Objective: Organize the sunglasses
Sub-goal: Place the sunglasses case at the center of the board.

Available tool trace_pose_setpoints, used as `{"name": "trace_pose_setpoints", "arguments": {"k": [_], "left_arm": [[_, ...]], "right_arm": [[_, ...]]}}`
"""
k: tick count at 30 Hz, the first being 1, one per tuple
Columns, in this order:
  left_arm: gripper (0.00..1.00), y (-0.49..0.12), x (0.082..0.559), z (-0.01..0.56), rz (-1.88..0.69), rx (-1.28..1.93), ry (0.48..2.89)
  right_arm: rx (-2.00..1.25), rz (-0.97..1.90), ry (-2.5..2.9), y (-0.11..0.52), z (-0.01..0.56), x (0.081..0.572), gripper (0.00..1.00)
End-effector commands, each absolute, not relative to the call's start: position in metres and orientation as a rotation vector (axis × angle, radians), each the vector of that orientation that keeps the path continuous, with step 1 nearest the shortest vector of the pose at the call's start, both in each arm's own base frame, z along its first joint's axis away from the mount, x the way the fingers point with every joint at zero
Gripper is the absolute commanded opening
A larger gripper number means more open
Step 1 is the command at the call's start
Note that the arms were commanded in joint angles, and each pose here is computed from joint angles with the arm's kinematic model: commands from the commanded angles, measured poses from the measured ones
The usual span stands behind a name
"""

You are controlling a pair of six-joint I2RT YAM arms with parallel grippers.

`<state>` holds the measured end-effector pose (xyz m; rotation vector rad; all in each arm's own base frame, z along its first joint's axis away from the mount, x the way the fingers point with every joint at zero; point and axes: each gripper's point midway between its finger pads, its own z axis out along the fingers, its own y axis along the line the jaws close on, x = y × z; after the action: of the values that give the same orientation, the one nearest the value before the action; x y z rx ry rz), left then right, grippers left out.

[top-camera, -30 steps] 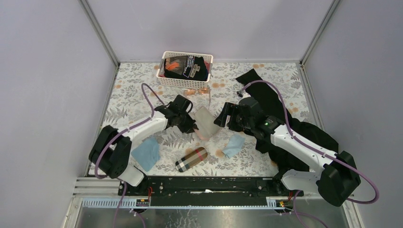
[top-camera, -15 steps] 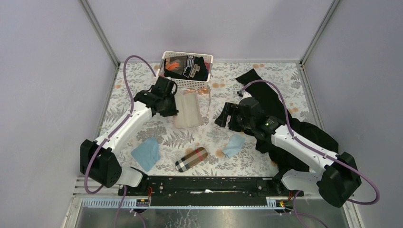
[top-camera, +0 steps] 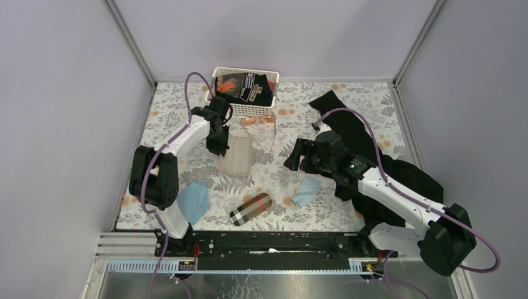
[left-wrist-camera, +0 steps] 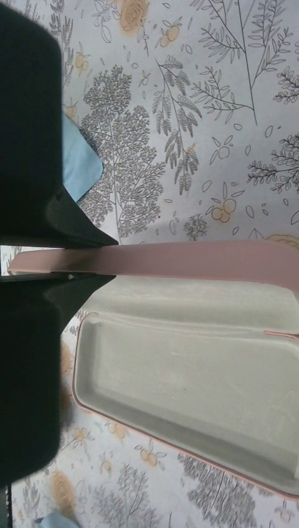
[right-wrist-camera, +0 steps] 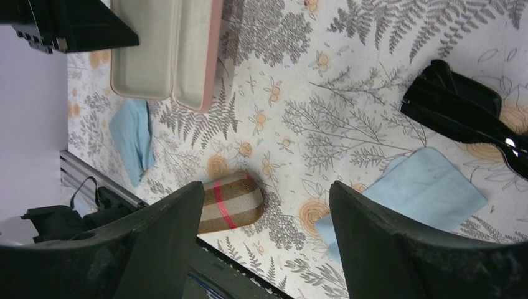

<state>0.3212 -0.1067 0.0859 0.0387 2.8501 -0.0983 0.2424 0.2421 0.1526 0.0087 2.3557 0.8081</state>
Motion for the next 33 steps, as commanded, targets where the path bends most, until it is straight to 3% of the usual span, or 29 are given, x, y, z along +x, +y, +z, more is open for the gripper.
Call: {"name": "trace_pose_setpoints", "arguments": {"k": [1,14,33], "left_arm": [[0.0,-0.098,0.341,0.084,-0.031,0.051,2.821],[0.0,-0.057,0.353,0.067,0.297,-0.023,2.84],[0.0,-0.002,0.402,0.064,0.387,-0.23,2.798]], "right_arm": [[-0.017,0.817,2.374,0.238,0.146,0.23,0.81],[-0.016,0.715,2.369,0.226,0.142,0.238,0.82],[0.001,0.551,2.42,0.197,0.124,0.227,0.8]]}}
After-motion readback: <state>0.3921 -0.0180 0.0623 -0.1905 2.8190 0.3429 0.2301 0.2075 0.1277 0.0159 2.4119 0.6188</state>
